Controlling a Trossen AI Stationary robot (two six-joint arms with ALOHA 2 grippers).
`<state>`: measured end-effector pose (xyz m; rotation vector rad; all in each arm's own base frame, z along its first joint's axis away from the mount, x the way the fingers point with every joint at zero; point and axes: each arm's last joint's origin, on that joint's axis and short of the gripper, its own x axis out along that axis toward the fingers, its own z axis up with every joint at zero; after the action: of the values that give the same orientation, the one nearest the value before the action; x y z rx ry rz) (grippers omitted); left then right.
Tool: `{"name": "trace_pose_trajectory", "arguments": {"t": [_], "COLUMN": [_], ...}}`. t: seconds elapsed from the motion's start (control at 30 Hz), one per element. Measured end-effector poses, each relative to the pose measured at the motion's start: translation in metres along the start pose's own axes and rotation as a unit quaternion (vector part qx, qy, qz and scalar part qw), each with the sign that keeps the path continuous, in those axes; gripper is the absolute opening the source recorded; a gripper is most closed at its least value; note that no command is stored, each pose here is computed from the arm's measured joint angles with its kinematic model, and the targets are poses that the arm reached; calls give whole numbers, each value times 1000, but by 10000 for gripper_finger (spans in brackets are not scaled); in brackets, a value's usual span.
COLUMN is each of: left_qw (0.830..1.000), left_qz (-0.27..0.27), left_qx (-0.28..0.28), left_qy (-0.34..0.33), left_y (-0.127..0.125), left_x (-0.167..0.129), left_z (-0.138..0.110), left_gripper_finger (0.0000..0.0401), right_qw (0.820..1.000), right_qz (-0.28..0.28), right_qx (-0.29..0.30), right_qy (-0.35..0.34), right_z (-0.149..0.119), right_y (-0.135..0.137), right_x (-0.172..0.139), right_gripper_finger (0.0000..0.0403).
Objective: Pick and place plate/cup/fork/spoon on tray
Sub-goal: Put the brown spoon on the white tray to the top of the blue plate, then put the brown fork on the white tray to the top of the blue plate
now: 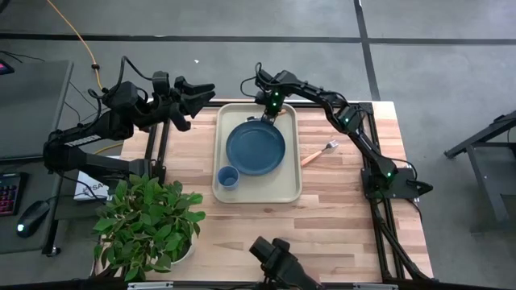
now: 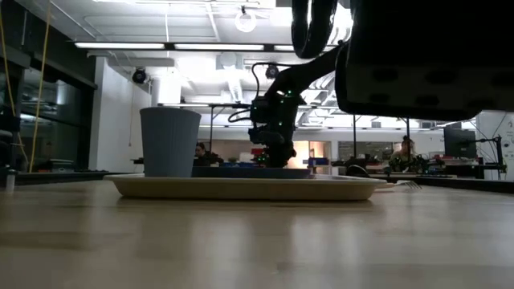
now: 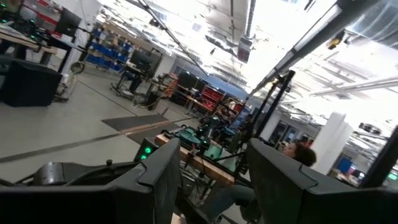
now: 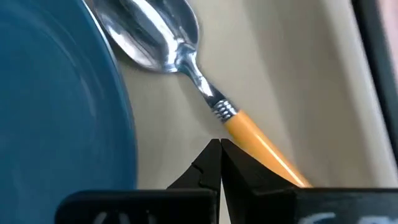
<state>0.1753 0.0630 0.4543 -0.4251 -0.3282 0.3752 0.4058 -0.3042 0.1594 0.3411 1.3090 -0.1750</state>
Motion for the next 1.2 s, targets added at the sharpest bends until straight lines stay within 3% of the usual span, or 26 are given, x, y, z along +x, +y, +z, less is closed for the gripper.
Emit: {"name": "trace_pose_trajectory", "arguments": {"t": [0.33, 0.57, 0.77, 0.93, 1.03, 1.2], "left_qw": [1000, 1000, 1000, 1000, 1000, 1000], "left_qz": [4, 6, 7, 7, 7, 7], "left_qx": [0, 1, 0, 0, 0, 0], "left_qy": [-2, -3, -4, -3, -3, -3], "left_y": [0, 0, 0, 0, 0, 0], "left_x": [0, 0, 0, 0, 0, 0], "left_z": [0, 0, 0, 0, 0, 0], "left_gripper_finger": [168, 168, 168, 168, 168, 168], "right_qw": [1000, 997, 989, 988, 986, 986], "right_qz": [-3, -8, 30, 54, 76, 49], "right_qx": [17, 70, 122, 119, 111, 80], "right_qy": [-7, -42, -73, -78, -93, -139], "right_z": [2, 7, 10, 9, 10, 10], "right_y": [-3, -9, -16, -16, -16, -17], "right_x": [8, 7, 5, 4, -7, -53], "right_gripper_finger": [0, 0, 0, 0, 0, 0]}}
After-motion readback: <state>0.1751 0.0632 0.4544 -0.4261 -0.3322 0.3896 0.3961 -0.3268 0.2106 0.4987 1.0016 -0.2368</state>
